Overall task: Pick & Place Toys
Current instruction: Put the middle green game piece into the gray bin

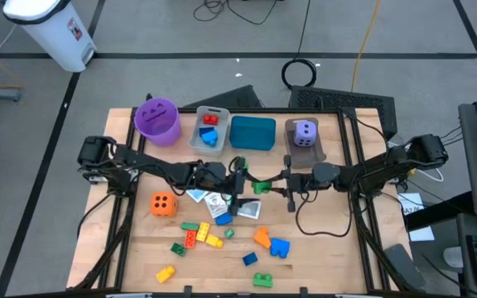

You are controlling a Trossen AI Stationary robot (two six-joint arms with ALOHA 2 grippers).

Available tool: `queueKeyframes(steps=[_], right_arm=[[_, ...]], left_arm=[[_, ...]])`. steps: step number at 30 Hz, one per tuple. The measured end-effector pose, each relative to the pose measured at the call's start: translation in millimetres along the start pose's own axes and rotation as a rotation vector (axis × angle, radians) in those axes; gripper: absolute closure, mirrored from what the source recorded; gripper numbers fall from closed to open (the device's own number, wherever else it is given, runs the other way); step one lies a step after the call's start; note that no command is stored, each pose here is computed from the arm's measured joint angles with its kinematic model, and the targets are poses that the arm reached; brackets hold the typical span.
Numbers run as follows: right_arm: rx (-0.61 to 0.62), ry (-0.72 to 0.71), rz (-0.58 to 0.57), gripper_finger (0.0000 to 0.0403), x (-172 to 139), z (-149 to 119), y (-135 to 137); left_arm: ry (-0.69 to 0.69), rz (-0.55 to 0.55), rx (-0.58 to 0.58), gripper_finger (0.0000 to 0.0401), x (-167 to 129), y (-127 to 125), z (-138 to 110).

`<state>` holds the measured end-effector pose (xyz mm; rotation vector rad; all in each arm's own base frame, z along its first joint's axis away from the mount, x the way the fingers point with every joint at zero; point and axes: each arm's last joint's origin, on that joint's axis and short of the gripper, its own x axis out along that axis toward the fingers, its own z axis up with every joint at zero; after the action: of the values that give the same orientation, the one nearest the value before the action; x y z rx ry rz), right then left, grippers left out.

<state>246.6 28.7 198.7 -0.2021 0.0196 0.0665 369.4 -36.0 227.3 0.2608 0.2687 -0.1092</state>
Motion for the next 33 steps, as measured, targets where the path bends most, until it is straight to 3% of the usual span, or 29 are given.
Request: queueKeyframes(steps=[5, 15, 25, 33], right_arm=[[0.004, -0.004, -0.003, 0.0329, 0.0, 0.4, -0.2], [0.013, -0.013, 0.011, 0.0328, 0.0, 1.1, 0.3], [0.051, -0.016, 0.008, 0.0314, 0.0, 1.6, 0.6], [0.065, -0.048, 0.001, 0.0276, 0.1, 5.7, -0.4]], left_arm=[[0.005, 0.022, 0.013, 0.0143, 0.0, 0.7, -0.1], [0.004, 0.022, 0.015, 0.0232, 0.0, 1.0, -0.1], [0.006, 0.031, 0.017, 0.0217, 0.0, 1.3, -0.1], [0.033, 0.038, 0.033, 0.0265, 0.6, 0.6, -3.8]])
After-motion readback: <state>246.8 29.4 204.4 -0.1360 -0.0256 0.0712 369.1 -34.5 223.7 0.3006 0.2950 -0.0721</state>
